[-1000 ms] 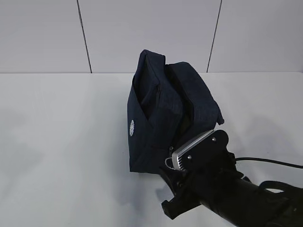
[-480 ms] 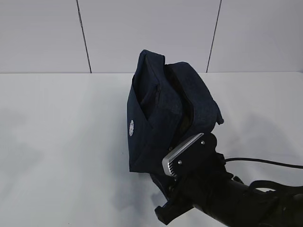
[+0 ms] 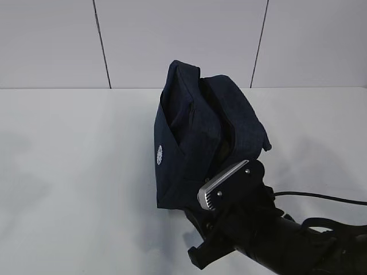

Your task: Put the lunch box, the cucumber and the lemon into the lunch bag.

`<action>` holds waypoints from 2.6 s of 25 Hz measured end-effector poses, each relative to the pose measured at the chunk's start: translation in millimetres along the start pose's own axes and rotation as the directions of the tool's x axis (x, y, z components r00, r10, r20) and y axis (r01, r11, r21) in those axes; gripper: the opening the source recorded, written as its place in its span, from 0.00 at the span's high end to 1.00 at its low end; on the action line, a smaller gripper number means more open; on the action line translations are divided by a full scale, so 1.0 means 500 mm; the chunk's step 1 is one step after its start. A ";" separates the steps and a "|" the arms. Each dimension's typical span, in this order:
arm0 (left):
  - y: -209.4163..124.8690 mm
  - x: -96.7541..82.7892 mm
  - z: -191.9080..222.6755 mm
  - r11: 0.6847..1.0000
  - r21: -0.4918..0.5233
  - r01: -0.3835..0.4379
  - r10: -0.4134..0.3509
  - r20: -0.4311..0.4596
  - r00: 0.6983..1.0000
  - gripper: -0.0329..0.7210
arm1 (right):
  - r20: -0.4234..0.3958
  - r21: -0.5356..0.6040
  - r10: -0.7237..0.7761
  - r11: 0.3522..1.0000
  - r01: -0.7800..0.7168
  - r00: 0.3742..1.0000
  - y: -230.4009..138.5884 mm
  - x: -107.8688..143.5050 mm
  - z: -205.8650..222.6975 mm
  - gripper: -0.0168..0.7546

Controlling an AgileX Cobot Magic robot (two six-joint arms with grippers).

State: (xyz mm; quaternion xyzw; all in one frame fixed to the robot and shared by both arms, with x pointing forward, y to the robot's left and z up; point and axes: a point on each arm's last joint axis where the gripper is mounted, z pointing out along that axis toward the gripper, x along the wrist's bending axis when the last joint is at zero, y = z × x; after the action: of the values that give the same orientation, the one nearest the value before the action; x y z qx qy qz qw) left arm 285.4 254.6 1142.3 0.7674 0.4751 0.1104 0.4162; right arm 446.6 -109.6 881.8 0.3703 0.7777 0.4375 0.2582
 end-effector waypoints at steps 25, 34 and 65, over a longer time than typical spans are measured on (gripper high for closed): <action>0.000 0.001 0.000 1.000 -0.001 -0.001 0.001 -0.003 1.000 0.45 | 0.051 0.042 0.092 0.995 -0.094 0.994 0.000 -0.003 0.031 0.57; 0.000 0.001 0.000 1.000 -0.001 -0.001 0.001 -0.003 1.000 0.45 | 0.110 0.053 0.185 0.980 -0.192 0.977 0.015 -0.009 0.048 0.78; 0.001 -0.001 0.000 1.000 -0.004 0.003 -0.003 0.007 1.000 0.45 | 0.023 0.263 0.228 0.938 -0.226 0.973 0.060 0.004 -0.027 0.97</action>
State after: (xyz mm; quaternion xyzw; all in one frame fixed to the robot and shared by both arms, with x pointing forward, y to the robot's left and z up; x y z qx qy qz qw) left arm 285.3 254.0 1142.7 0.7662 0.4746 0.1078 0.4196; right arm 446.0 -104.5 914.6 0.4868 0.7820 0.3584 0.1517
